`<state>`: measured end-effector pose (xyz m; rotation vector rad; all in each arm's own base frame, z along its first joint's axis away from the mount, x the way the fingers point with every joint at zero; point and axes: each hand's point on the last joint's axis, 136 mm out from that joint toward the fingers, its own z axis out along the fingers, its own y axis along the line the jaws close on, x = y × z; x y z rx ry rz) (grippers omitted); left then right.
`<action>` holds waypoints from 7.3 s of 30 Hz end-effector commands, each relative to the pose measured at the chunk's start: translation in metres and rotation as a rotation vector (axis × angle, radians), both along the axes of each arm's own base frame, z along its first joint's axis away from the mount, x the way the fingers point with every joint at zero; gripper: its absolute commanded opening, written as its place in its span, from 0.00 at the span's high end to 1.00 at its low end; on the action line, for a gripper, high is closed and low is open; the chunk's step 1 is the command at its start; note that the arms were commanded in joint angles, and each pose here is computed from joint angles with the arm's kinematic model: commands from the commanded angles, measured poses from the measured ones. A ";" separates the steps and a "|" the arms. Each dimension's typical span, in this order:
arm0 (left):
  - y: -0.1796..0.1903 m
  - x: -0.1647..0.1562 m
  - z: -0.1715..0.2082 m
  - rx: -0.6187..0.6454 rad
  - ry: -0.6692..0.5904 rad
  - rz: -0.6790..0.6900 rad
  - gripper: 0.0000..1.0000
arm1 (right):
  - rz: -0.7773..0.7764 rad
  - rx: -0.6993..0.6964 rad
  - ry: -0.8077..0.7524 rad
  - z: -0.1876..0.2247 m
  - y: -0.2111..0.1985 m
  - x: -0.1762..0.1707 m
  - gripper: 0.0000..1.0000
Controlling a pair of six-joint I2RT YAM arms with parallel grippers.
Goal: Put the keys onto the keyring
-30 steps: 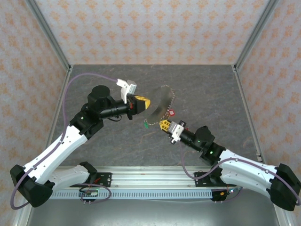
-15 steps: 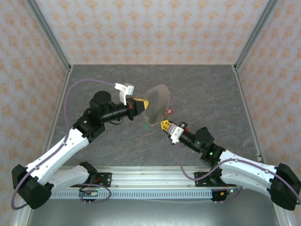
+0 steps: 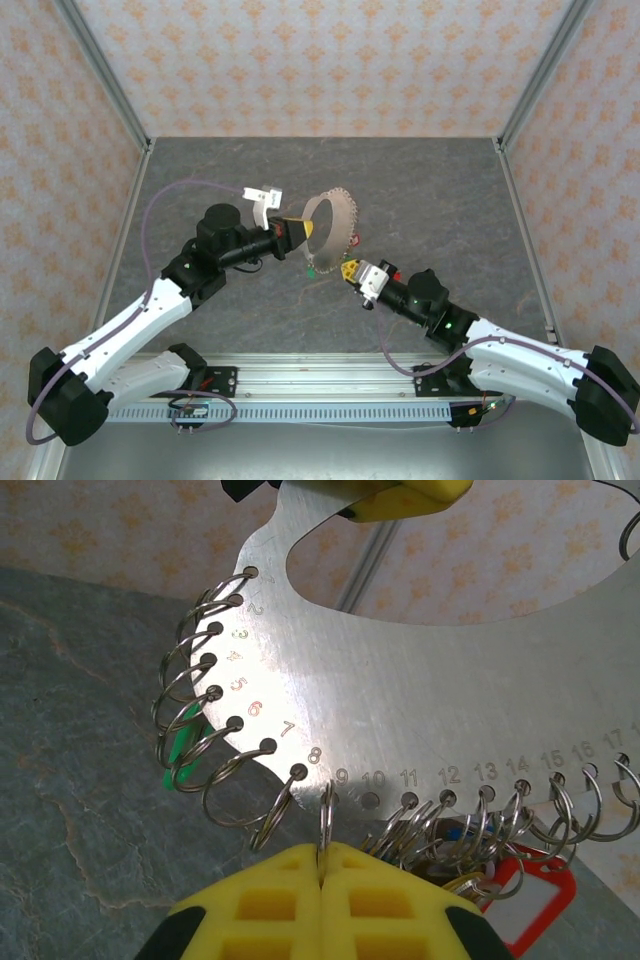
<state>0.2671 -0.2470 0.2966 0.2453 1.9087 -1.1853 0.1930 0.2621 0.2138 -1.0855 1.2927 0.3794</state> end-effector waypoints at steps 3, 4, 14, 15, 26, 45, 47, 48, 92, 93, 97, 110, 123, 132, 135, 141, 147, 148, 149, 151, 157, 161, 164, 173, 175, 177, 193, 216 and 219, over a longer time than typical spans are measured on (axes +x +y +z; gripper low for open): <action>0.009 -0.004 0.066 -0.123 -0.226 0.027 1.00 | 0.115 0.017 0.009 0.006 0.012 -0.017 0.94; 0.008 -0.007 0.072 -0.127 -0.240 0.011 1.00 | 0.136 0.023 0.010 0.007 0.014 -0.021 0.91; -0.004 -0.030 0.095 -0.017 -0.347 -0.148 1.00 | 0.074 0.157 -0.065 0.048 -0.006 -0.022 0.84; -0.005 -0.032 0.097 -0.012 -0.351 -0.159 1.00 | 0.058 0.171 -0.082 0.053 -0.009 -0.021 0.85; -0.009 -0.038 0.105 -0.002 -0.362 -0.208 1.00 | 0.092 0.304 -0.140 0.092 -0.007 -0.025 0.88; -0.009 -0.037 0.103 -0.001 -0.346 -0.207 1.00 | 0.011 0.292 -0.139 0.087 -0.002 -0.004 0.86; -0.010 -0.036 0.103 -0.002 -0.343 -0.205 1.00 | 0.014 0.292 -0.136 0.087 -0.001 -0.004 0.86; -0.010 -0.036 0.102 -0.002 -0.342 -0.203 1.00 | 0.017 0.292 -0.135 0.087 0.000 -0.005 0.86; 0.001 -0.008 0.079 -0.043 -0.214 -0.030 1.00 | -0.040 0.175 -0.121 0.064 -0.004 0.004 1.00; 0.000 -0.009 0.080 -0.044 -0.214 -0.034 1.00 | -0.037 0.178 -0.118 0.063 -0.002 0.004 1.00; -0.003 -0.009 0.082 -0.053 -0.213 -0.052 1.00 | -0.024 0.186 -0.116 0.064 0.001 0.005 0.97; -0.006 -0.010 0.084 -0.064 -0.213 -0.070 1.00 | -0.037 0.222 -0.122 0.073 0.002 0.008 0.88; -0.006 -0.011 0.086 -0.066 -0.217 -0.073 1.00 | -0.095 0.215 -0.121 0.069 -0.001 0.018 0.87; -0.009 -0.018 0.086 0.007 -0.251 -0.125 1.00 | -0.043 0.191 -0.076 0.049 -0.005 0.004 0.87; -0.010 -0.020 0.090 0.034 -0.270 -0.142 1.00 | -0.042 0.191 -0.087 0.049 -0.007 0.002 0.87; -0.015 -0.022 0.092 0.061 -0.274 -0.182 1.00 | -0.043 0.189 -0.099 0.047 -0.006 0.003 0.86; -0.016 -0.023 0.093 0.068 -0.273 -0.192 1.00 | -0.028 0.235 -0.115 0.060 -0.002 0.003 0.85; -0.016 -0.023 0.093 0.069 -0.272 -0.192 1.00 | -0.024 0.245 -0.119 0.062 -0.002 0.002 0.85; -0.016 -0.023 0.094 0.068 -0.274 -0.192 1.00 | -0.022 0.248 -0.120 0.064 -0.001 0.003 0.85; -0.016 -0.023 0.094 0.069 -0.274 -0.192 1.00 | -0.022 0.247 -0.120 0.065 0.001 0.004 0.85; -0.016 -0.024 0.095 0.067 -0.275 -0.190 1.00 | -0.016 0.247 -0.119 0.065 0.005 0.006 0.86; -0.014 -0.023 0.094 0.069 -0.276 -0.181 1.00 | 0.018 0.229 -0.101 0.060 0.009 0.001 0.85; -0.014 -0.023 0.094 0.074 -0.281 -0.180 1.00 | 0.021 0.205 -0.076 0.050 0.008 0.000 0.85; -0.005 -0.030 0.073 0.377 -0.240 -0.268 1.00 | -0.062 0.184 -0.061 0.030 -0.020 -0.004 0.83; -0.002 -0.029 0.064 0.470 -0.207 -0.300 1.00 | -0.068 0.189 -0.065 0.031 -0.024 -0.005 0.83; -0.001 -0.027 0.057 0.545 -0.169 -0.338 1.00 | -0.062 0.191 -0.070 0.031 -0.025 -0.007 0.83; -0.001 -0.017 0.076 0.595 -0.206 -0.335 1.00 | 0.117 0.249 -0.092 0.055 0.008 -0.021 0.85; -0.008 -0.018 0.083 0.479 -0.242 -0.296 1.00 | 0.208 0.168 -0.178 0.070 0.054 -0.015 0.83; -0.008 -0.018 0.084 0.477 -0.244 -0.296 1.00 | 0.197 0.173 -0.183 0.072 0.055 -0.012 0.82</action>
